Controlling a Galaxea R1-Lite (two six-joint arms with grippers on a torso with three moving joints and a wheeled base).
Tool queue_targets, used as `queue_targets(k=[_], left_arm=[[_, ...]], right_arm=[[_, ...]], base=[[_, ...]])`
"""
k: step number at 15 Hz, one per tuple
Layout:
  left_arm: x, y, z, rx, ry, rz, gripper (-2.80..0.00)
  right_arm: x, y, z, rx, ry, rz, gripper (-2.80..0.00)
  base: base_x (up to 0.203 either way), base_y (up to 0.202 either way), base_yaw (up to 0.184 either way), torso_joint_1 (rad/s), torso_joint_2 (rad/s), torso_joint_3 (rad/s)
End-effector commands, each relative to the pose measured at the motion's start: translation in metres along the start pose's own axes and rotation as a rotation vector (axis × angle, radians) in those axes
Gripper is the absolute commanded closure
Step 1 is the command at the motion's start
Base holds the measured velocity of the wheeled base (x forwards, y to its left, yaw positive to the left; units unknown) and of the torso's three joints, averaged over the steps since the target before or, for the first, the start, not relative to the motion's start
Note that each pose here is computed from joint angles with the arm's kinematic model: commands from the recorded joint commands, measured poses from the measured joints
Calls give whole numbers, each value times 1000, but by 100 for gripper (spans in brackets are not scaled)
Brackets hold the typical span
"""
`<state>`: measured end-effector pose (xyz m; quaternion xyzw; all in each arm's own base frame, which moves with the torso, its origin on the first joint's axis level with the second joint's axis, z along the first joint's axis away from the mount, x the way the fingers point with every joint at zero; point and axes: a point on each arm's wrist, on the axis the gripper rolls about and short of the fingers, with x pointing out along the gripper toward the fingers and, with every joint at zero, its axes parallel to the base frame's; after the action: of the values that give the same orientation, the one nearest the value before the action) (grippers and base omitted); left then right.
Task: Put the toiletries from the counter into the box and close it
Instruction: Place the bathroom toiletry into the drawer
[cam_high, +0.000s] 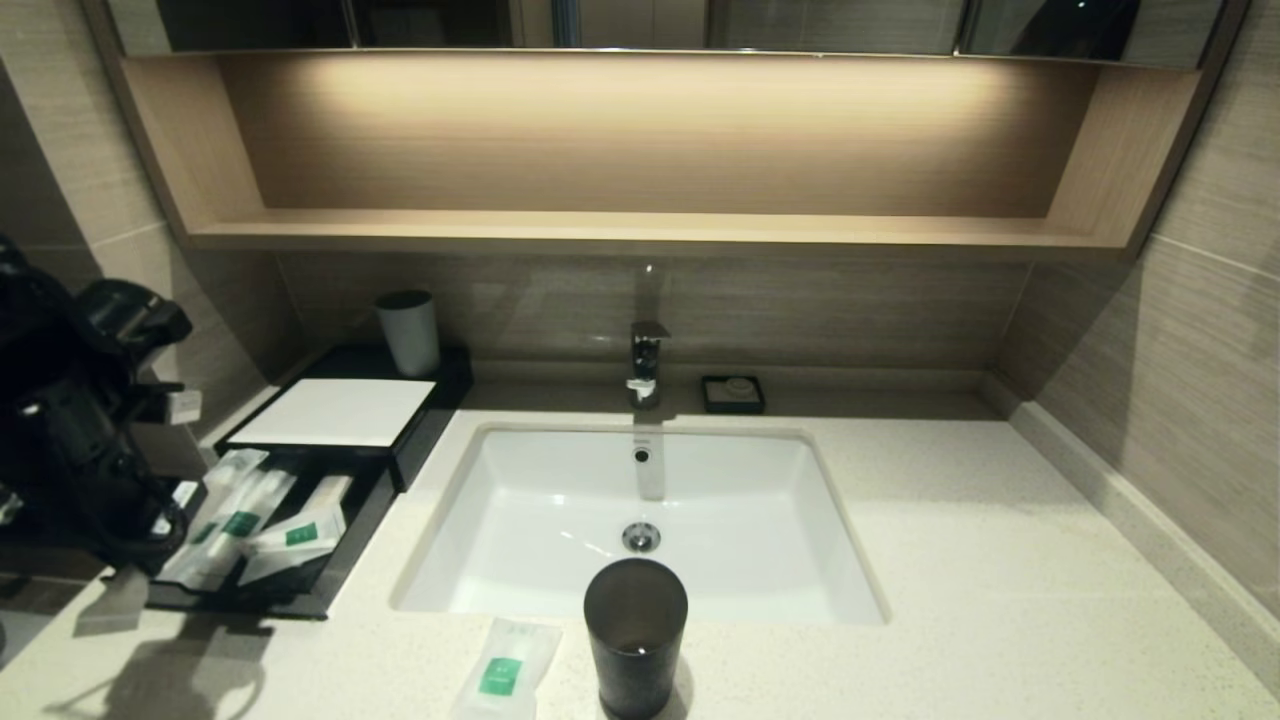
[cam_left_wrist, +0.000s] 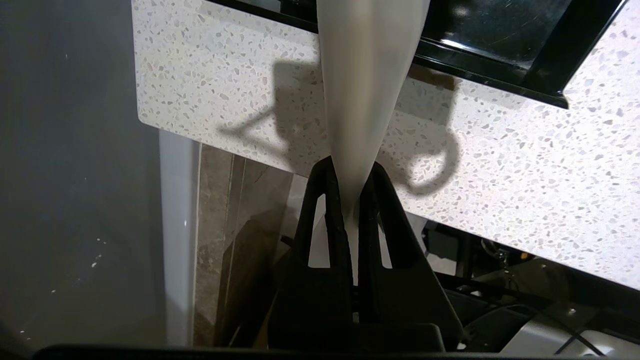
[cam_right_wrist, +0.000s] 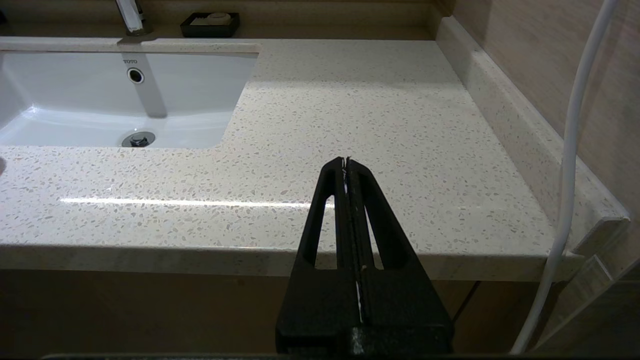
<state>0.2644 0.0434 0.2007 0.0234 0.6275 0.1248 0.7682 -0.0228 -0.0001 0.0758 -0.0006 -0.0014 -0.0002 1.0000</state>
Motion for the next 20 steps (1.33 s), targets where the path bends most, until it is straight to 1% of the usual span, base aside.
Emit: queue_targets(k=[1, 4, 9, 12, 20], left_arm=[[11, -1, 7, 33, 34, 1, 0], [19, -3, 15, 66, 41, 1, 0], [31, -5, 24, 75, 69, 1, 0], [39, -5, 30, 102, 84, 1, 0], [53, -3, 58, 101, 63, 3, 0]], right_arm=[[0, 0, 0, 0, 0, 0, 0], [0, 0, 0, 0, 1, 0, 0], [0, 0, 0, 0, 1, 0, 0], [0, 0, 0, 0, 0, 0, 0], [0, 0, 0, 0, 1, 0, 0]], base=[[0, 0, 0, 0, 0, 0], [0, 0, 0, 0, 0, 0], [0, 0, 0, 0, 0, 0], [0, 0, 0, 0, 0, 0], [0, 0, 0, 0, 0, 0]])
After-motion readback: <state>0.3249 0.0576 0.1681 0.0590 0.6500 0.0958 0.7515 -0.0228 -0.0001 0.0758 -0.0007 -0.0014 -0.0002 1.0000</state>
